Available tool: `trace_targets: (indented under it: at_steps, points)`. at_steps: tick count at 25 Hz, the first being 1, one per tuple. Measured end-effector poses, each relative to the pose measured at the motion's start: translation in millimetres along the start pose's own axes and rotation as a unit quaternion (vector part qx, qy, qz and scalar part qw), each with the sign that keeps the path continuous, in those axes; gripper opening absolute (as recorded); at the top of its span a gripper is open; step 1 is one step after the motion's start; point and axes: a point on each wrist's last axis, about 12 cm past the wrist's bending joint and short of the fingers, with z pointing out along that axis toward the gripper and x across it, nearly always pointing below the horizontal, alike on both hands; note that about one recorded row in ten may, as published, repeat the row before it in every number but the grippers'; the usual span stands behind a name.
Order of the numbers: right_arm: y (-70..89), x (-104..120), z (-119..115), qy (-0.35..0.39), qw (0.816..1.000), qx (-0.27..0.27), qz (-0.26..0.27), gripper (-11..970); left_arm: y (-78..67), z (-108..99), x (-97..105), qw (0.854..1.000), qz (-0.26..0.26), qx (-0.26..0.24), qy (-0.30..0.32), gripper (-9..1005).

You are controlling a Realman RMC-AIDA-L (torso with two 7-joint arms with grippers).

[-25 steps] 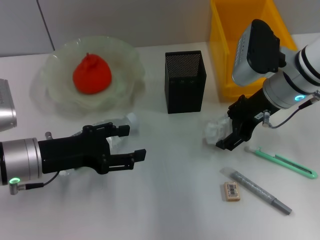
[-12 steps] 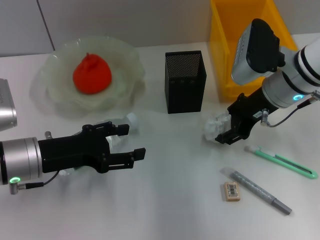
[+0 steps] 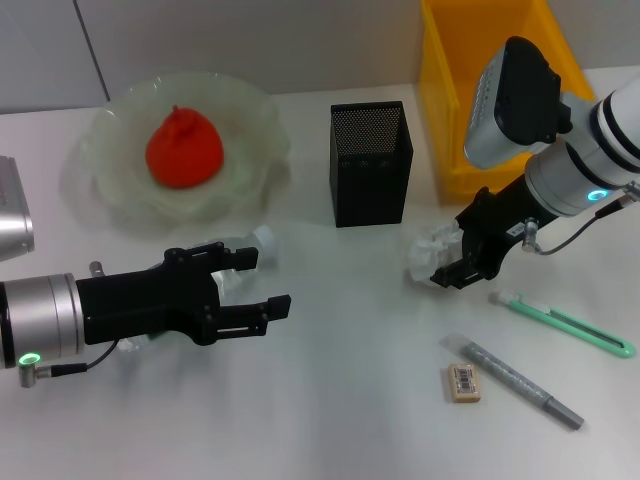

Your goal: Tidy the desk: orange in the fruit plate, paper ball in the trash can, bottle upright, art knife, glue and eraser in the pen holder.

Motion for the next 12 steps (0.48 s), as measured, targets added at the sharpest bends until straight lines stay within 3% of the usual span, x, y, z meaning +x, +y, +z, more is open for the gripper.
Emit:
trace_targets:
  at_steps: [6,12]
  points:
    - [-0.4,-2,-8,-0.023,1.0,-0.01,0.013,465,0.3,0,0,1.0,0.001,-0.001,0.0,814]
    - [-4.3,2,-34,-0.071,0.996,-0.02,0.04,464,1.1,-1,-1,1.0,0.002,-0.001,0.001,814]
